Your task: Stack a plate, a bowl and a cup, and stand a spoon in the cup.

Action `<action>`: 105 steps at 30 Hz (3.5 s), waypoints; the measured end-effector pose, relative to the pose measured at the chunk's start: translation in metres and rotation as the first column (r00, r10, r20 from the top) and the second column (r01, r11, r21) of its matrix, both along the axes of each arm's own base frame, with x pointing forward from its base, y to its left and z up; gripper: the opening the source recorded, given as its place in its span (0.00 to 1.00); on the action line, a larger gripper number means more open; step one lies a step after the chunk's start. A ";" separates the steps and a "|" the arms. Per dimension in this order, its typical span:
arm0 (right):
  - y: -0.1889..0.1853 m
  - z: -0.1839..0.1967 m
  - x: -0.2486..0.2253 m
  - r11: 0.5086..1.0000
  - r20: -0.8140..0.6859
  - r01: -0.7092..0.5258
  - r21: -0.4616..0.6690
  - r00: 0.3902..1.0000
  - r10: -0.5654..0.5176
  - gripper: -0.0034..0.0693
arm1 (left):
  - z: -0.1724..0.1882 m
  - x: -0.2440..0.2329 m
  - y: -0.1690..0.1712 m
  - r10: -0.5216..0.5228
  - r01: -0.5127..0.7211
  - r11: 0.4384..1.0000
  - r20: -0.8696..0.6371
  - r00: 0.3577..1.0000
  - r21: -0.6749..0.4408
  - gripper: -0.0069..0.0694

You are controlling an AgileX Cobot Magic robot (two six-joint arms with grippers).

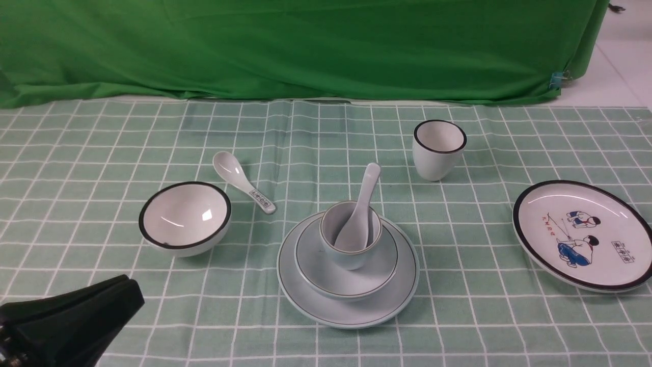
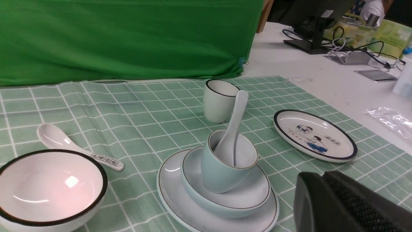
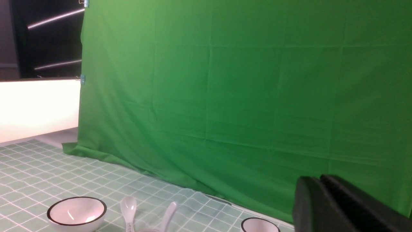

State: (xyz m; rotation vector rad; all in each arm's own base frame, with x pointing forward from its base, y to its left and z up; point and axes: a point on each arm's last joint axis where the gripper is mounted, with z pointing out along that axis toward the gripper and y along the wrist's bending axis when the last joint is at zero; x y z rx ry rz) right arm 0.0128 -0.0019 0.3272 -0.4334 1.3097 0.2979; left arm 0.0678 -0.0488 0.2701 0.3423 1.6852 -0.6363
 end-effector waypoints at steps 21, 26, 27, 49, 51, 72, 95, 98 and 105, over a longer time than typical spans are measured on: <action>0.000 0.000 0.000 1.000 0.002 0.001 -0.001 1.000 -0.001 0.21 | -0.040 -0.012 0.026 0.205 -0.237 0.965 0.240 0.949 0.110 0.11; 0.000 0.000 0.000 1.000 0.002 0.001 -0.001 1.000 -0.001 0.23 | -0.065 -0.011 0.040 0.434 -0.457 0.885 0.197 0.879 0.088 0.11; 0.000 0.000 0.000 1.000 0.002 0.001 -0.001 1.000 -0.001 0.23 | -0.066 -0.011 0.041 0.458 -0.481 0.872 0.193 0.868 0.089 0.11; 0.000 0.000 0.000 1.000 0.002 0.001 -0.001 1.000 -0.001 0.30 | -0.083 -0.013 0.044 0.502 -0.502 0.841 0.056 0.863 0.202 0.11; 0.000 0.000 0.000 1.000 0.002 0.001 -0.001 1.000 -0.001 0.31 | -0.083 -0.013 0.044 0.502 -0.502 0.841 0.055 0.863 0.201 0.11; 0.000 0.000 0.000 1.000 0.002 0.001 -0.001 1.000 -0.001 0.34 | -0.083 -0.012 0.046 0.531 -0.530 0.823 0.056 0.846 0.203 0.11; 0.001 -0.004 0.002 1.000 -0.007 0.013 -0.011 1.000 -0.013 0.38 | -0.083 -0.012 0.046 0.532 -0.531 0.823 0.056 0.845 0.203 0.11; 0.004 -0.020 0.010 0.993 -0.040 0.111 -0.033 0.993 -0.112 0.38 | -0.083 -0.012 0.046 0.532 -0.531 0.823 0.056 0.845 0.203 0.11; 0.002 -0.094 0.035 0.913 -0.245 0.385 -0.138 0.880 -0.408 0.38 | -0.083 -0.012 0.046 0.532 -0.531 0.823 0.056 0.845 0.203 0.11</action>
